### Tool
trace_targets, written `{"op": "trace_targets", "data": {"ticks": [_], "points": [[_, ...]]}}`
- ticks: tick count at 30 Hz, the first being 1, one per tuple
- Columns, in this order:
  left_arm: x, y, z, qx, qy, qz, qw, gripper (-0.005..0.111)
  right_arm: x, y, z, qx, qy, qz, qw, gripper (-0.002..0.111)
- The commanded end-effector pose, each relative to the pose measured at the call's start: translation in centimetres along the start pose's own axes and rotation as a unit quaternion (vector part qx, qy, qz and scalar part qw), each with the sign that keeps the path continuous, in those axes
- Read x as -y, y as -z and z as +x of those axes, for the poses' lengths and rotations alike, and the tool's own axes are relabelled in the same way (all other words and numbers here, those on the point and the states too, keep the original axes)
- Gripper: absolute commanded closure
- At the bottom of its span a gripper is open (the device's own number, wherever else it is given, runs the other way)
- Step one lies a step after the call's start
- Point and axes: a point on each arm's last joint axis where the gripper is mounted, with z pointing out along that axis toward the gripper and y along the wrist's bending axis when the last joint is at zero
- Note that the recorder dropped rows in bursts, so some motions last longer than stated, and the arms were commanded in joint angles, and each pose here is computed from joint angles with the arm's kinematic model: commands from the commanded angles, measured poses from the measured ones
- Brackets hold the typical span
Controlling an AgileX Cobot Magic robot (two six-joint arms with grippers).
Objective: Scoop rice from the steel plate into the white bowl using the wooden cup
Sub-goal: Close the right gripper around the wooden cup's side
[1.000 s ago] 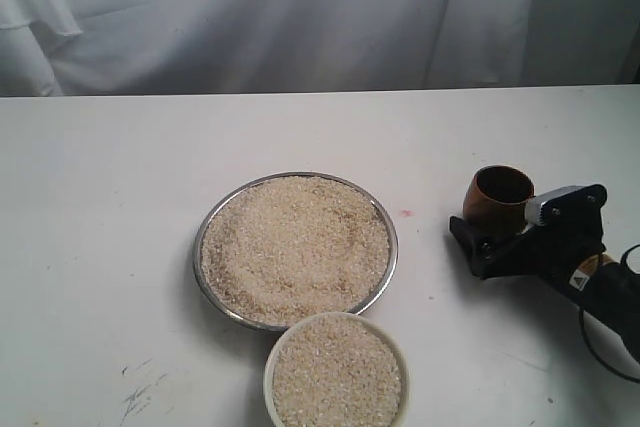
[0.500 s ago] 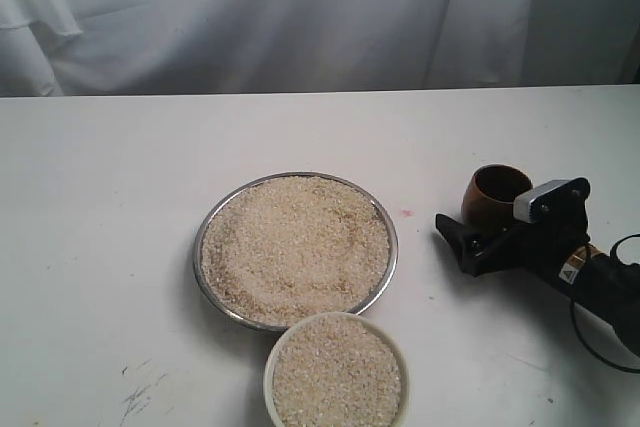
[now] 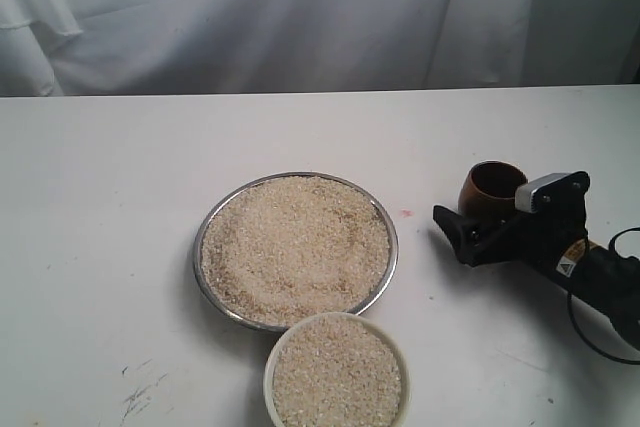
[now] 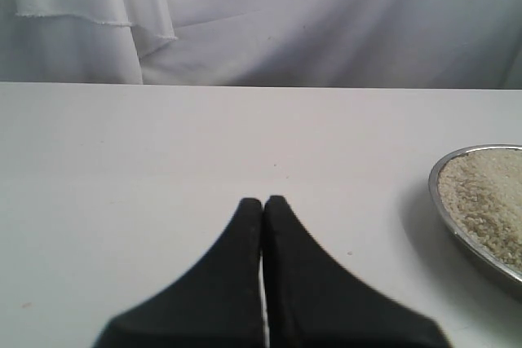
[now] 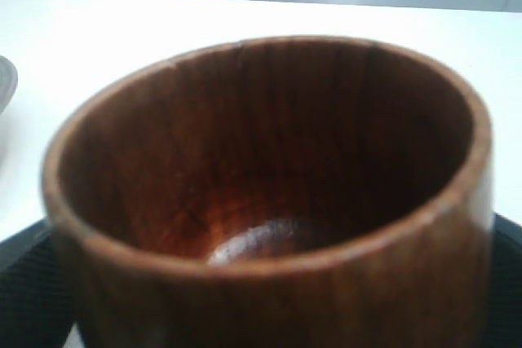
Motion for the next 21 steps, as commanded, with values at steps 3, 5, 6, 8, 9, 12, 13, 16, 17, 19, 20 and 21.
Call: {"op": "trace_targets", "data": {"ticks": [3,5,6,8,9,12,13,16,17,19,20,21], "points": [[0.01,0.0,0.07,0.003,0.002,0.001,1.0,0.107,-0.12,-0.52,0.88,-0.032,-0.02,-0.012,0.999,0.003],[0.01,0.0,0.07,0.003,0.002,0.001,1.0,0.107,-0.07,-0.59,0.82,-0.03,-0.019,-0.012,0.999,0.003],[0.01,0.0,0.07,0.003,0.002,0.001,1.0,0.107,-0.04,-0.63,0.78,-0.029,-0.018,-0.012,0.999,0.003],[0.01,0.0,0.07,0.003,0.002,0.001,1.0,0.107,0.02,-0.71,0.71,-0.028,-0.017,-0.012,0.999,0.003],[0.01,0.0,0.07,0.003,0.002,0.001,1.0,0.107,0.02,-0.72,0.7,-0.027,-0.019,-0.012,0.999,0.003],[0.01,0.0,0.07,0.003,0.002,0.001,1.0,0.107,0.02,-0.72,0.7,-0.028,-0.023,-0.011,0.999,0.004],[0.01,0.0,0.07,0.003,0.002,0.001,1.0,0.107,0.02,-0.72,0.7,-0.028,-0.023,-0.011,0.999,0.005],[0.01,0.0,0.07,0.003,0.002,0.001,1.0,0.107,0.02,-0.72,0.7,-0.028,-0.023,-0.011,0.999,0.008],[0.01,0.0,0.07,0.003,0.002,0.001,1.0,0.107,0.02,-0.72,0.7,-0.028,-0.023,-0.011,0.999,0.009],[0.01,0.0,0.07,0.003,0.002,0.001,1.0,0.107,0.02,-0.72,0.7,-0.028,-0.023,-0.011,0.999,0.011],[0.01,0.0,0.07,0.003,0.002,0.001,1.0,0.107,0.04,-0.72,0.7,-0.027,-0.024,-0.011,0.999,0.011],[0.01,0.0,0.07,0.003,0.002,0.001,1.0,0.107,0.04,-0.72,0.7,-0.027,-0.024,-0.011,0.999,0.011]]}}
